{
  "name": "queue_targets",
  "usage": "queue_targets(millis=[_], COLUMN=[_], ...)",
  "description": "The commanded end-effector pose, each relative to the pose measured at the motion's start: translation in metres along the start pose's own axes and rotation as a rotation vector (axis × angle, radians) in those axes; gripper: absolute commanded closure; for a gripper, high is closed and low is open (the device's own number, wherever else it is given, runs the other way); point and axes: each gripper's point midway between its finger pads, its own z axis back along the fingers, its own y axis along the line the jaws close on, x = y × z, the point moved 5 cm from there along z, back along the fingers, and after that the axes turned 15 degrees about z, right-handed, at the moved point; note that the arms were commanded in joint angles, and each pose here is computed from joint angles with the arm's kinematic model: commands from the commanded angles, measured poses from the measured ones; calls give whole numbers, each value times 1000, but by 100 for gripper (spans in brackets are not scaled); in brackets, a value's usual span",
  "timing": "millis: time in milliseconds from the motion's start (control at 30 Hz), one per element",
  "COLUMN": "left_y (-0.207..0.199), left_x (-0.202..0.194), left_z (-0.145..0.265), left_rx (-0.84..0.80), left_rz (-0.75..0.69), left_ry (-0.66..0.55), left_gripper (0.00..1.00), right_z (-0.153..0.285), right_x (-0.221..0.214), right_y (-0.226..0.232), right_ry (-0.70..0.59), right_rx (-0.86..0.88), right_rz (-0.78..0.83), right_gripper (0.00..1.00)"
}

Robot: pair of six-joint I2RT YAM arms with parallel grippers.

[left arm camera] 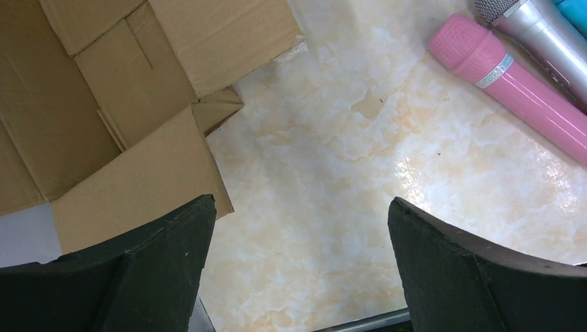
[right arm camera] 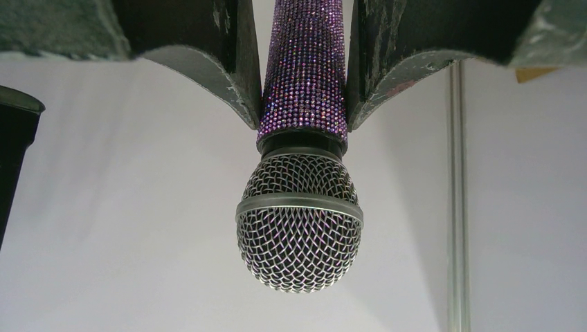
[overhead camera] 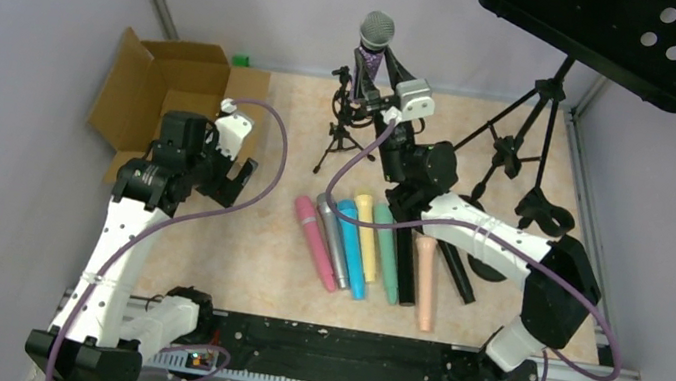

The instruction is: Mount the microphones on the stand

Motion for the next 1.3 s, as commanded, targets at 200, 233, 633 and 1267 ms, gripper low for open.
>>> queue_targets(millis=[200,233,633,1267], left_y=[1,1,2,2], left_x=[8,8,9,6], left_z=[4,4,5,0], left_rx=[15,15,24,24], left_rz=[18,18,13,10], left_ry=[-40,-40,-45,-39], left_gripper=[1,1,1,1], right_z=[-3,-3,1,-12], right_x=[11,10,-4,-28], right_y=[-8,-8,-4,-12], right_ry=[-64,-62,-28,-11], right_rx=[-38,-41,-37,-60], right_rz=[-42,-42,-43,-75], right_gripper=[100,100,100,100])
